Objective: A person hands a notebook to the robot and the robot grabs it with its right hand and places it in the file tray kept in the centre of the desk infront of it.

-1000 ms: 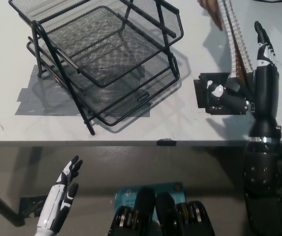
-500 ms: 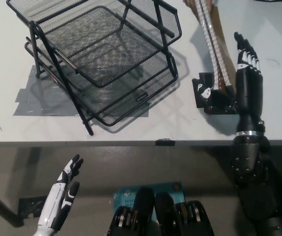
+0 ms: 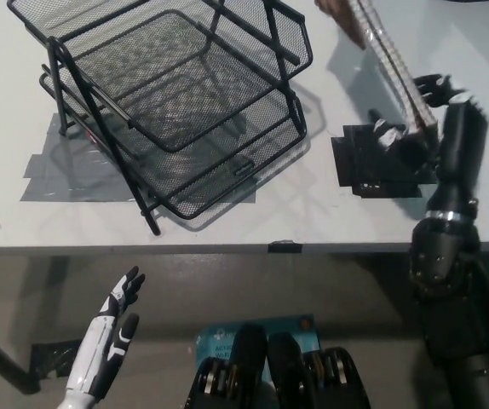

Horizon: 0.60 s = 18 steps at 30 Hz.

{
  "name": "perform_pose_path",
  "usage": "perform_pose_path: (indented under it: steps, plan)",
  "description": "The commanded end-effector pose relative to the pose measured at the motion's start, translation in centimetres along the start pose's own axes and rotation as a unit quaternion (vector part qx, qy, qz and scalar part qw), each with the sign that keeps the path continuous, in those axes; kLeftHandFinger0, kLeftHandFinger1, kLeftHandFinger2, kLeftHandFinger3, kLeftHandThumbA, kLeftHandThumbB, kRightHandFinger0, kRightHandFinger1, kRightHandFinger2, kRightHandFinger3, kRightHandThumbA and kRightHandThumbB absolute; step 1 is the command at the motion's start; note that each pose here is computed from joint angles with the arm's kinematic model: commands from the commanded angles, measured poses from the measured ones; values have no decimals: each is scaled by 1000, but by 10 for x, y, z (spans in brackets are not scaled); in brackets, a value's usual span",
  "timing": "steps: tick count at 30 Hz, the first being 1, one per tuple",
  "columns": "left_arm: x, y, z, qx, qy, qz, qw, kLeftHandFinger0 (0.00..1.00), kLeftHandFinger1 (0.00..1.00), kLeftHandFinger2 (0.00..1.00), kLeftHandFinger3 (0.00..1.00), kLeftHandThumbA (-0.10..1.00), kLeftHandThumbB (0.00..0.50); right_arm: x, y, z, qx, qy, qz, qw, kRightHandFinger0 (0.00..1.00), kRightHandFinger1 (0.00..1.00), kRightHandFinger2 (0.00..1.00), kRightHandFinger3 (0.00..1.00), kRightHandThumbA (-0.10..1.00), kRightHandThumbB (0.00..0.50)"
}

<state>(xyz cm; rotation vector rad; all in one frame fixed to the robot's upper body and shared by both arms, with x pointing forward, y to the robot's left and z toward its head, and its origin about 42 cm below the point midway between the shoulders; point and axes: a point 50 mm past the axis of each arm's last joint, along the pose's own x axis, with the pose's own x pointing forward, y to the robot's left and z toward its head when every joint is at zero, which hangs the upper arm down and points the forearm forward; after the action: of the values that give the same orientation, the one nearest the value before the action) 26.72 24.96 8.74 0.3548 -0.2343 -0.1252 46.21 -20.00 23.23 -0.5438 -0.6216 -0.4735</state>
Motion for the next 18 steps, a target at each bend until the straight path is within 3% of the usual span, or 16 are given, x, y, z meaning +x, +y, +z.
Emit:
perform_pose_path:
  steps: [1, 9, 18]
  plan:
    - [6, 5, 8, 8, -29, 3, 1000, 1000, 1000, 1000, 1000, 1000, 333, 41, -17, 42, 66, -82, -103, 989, 0, 0, 0, 0, 859, 0]
    - [7, 5, 8, 7, -27, 3, 1000, 1000, 1000, 1000, 1000, 1000, 336, 44, -32, 51, 66, -82, -119, 987, 0, 0, 0, 0, 899, 4]
    - [7, 7, 7, 8, -24, 6, 1000, 1000, 1000, 1000, 1000, 1000, 330, 56, -65, 66, 96, -113, -168, 975, 0, 0, 0, 0, 846, 0]
